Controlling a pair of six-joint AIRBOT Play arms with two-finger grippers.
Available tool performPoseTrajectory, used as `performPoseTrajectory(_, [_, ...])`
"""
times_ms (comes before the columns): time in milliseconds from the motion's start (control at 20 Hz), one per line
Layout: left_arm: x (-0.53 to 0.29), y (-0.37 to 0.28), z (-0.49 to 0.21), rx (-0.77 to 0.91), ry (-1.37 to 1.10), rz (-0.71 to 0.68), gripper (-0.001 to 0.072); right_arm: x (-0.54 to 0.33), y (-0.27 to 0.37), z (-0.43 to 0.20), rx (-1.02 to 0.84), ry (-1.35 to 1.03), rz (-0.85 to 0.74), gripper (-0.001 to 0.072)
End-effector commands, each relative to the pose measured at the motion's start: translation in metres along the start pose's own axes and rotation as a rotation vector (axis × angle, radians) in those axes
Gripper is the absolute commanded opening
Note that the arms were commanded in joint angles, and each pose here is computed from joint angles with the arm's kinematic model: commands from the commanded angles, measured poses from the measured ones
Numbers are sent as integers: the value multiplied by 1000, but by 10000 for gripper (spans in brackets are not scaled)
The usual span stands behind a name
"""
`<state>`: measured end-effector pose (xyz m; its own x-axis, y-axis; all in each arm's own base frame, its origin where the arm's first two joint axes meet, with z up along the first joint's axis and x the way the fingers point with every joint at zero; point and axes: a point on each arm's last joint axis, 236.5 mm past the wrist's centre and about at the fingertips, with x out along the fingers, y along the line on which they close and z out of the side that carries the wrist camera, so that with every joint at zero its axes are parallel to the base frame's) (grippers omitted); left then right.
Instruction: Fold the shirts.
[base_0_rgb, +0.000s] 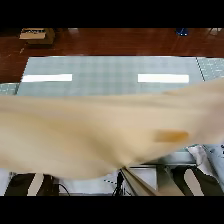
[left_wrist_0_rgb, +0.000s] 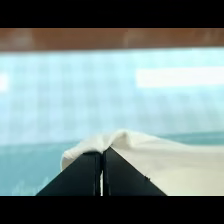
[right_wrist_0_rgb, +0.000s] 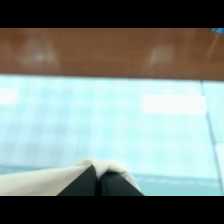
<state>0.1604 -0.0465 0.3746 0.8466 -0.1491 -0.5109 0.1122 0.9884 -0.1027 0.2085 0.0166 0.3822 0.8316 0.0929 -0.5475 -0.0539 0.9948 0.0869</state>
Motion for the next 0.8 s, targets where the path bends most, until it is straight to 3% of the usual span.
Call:
performPoseTrajectory(0, [71,23,-44,-90,219,-28,16,77,-13,-25,63,283,139,42])
performPoseTrajectory(300, [219,57,-55,-187,340,-97,17,254,-9,-48,-12,535,141,42])
performPoseTrajectory(550, [308,92,-50,-200,313,-67,17,363,7,-19,32,348,128,42])
performPoseTrajectory(750, [372,113,-86,-259,407,-53,17,421,7,-38,107,366,138,42])
